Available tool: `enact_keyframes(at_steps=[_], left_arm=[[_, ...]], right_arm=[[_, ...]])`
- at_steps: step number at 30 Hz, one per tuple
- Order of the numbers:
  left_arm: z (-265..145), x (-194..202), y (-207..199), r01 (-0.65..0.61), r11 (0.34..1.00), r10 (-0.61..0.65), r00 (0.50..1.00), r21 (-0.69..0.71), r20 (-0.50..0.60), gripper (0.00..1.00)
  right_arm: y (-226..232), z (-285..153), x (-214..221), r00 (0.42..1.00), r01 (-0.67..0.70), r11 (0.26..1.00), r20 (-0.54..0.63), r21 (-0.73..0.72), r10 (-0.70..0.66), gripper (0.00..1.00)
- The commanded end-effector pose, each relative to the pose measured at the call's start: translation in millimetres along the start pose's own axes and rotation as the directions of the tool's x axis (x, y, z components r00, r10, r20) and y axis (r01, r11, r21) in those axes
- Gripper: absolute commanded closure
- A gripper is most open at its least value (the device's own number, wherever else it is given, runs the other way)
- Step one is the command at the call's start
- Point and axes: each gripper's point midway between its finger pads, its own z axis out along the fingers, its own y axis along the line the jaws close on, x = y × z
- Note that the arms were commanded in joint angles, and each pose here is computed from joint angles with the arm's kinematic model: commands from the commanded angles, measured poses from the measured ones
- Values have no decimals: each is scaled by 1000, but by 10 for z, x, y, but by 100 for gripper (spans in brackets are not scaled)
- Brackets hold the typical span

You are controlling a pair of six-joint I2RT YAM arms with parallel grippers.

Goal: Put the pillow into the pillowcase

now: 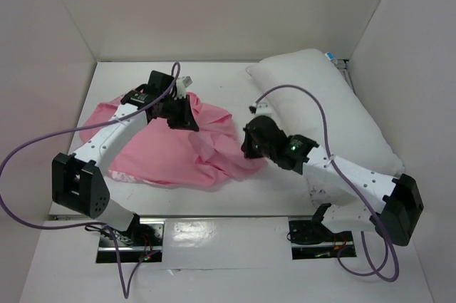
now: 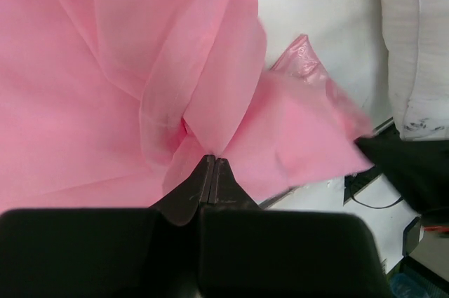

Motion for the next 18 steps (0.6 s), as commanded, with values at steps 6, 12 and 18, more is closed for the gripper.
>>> enact_keyframes(at_steps=[6,12,18], left_arm=[[131,-125,44,18,1000,-18,1000,-7,3,100],[164,75,166,27,999,-28,999,-36,-31,100],[157,257,290,47,997,-51,997,-63,-53,100]], right_arm=[[-62,-110,837,975,91,996,-202,0,-89,15],[-139,-15,120,998,-21,1000,-58,6,21,11],[20,557,7,987,12,999,-162,-36,-18,8]])
